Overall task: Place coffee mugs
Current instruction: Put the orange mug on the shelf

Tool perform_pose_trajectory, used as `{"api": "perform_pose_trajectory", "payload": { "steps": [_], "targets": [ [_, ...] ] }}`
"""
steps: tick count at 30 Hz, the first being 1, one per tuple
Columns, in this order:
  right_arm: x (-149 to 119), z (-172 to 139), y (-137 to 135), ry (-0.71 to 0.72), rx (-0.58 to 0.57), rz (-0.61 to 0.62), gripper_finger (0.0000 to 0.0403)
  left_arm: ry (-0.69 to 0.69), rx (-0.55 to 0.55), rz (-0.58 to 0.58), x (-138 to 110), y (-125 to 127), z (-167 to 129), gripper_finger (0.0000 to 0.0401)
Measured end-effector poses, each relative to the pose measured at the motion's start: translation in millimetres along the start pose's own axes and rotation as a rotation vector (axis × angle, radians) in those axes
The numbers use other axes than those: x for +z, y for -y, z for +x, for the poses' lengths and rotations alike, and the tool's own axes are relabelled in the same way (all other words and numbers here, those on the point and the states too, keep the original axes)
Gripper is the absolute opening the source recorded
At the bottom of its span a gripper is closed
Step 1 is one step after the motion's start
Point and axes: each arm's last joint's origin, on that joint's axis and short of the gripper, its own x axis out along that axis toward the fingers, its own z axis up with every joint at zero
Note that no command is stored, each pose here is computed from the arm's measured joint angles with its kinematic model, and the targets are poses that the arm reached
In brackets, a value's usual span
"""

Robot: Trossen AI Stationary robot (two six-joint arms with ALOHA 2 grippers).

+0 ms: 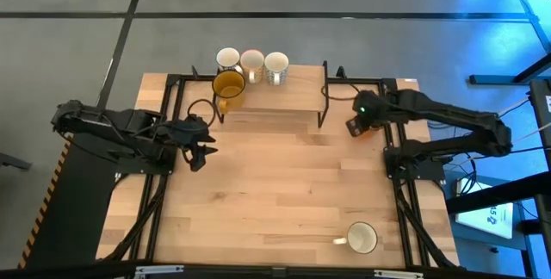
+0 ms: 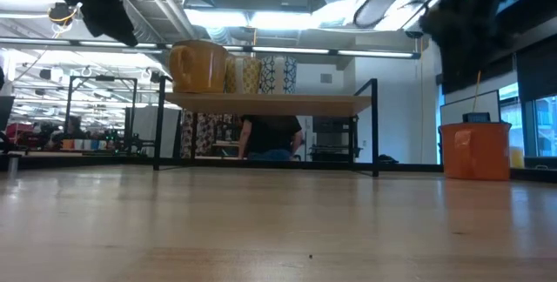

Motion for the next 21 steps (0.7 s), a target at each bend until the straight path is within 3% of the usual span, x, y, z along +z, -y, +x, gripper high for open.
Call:
{"api": "perform_pose_trajectory", "payload": {
  "steps": [3, 11, 15, 21],
  "targets": [
    [14.0, 15.1, 6.6, -0.054, -0.052, -0.008, 0.0193, 0.000, 0.001, 0.013, -0.2, 0.0, 0.4, 0.0163],
    [23.3, 68.8, 32.9, -0.198, -0.033, 0.008, 0.0193, 0.004, 0.000, -0.039, 0.2, 0.1, 0.4, 0.0163],
    [22.7, 83.8, 40.8, -0.184, 0.020, 0.026, 0.0193, 0.008, 0.006, -0.053, 0.3, -0.1, 0.4, 0.0163],
    [18.2, 91.2, 42.2, -0.182, 0.013, 0.006, 0.0187, 0.021, 0.029, -0.064, 0.6, -0.8, 0.4, 0.0163]
  ]
}}
